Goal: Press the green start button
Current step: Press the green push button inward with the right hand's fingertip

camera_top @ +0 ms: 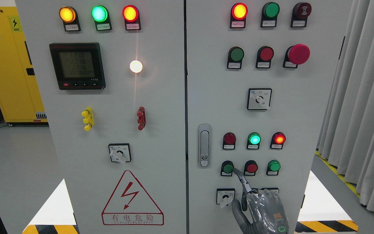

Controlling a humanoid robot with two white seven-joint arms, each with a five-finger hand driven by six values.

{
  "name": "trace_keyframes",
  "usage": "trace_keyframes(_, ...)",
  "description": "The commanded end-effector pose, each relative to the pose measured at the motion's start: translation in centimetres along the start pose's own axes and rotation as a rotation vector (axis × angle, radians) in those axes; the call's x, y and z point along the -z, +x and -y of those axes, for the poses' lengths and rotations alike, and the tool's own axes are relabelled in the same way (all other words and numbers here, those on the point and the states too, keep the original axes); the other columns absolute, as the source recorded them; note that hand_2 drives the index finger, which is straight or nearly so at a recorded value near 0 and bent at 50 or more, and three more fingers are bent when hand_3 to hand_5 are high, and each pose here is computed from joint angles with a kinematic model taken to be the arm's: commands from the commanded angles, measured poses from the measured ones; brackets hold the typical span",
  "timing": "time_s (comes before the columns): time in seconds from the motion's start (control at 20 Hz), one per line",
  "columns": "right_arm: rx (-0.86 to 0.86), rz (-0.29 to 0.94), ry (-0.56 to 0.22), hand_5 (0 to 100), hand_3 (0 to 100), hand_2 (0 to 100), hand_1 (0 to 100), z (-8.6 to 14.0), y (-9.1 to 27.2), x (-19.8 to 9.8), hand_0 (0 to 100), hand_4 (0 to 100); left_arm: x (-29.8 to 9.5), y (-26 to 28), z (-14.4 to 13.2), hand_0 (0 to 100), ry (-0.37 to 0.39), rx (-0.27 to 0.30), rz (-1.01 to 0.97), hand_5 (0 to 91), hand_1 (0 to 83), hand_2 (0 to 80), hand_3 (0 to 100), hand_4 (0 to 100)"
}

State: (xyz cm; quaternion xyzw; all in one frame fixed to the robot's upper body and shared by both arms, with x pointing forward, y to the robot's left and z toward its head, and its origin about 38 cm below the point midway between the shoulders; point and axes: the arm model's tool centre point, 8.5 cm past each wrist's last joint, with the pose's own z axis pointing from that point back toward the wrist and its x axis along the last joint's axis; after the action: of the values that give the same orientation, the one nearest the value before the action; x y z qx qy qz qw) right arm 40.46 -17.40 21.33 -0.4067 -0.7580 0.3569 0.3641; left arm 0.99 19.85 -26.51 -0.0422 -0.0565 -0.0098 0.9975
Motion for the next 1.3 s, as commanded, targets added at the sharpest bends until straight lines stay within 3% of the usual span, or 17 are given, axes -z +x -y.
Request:
trace_keyframes(0.0,0.003,0.025,0.014,100,89,0,89,-0.49,0.84,0.23,76,89,0.0,0.0,0.0,12,0.001,0.001,0.0,0.0,55.6,0.0,0,0)
trace_keyframes(1.25,0.013,0.019,0.035,100,90,0,89,-1.37,0.71,0.74,78,91,0.0,0.0,-0.01,12,0.002,0.0,0.0,0.0,55.6,0.0,0,0)
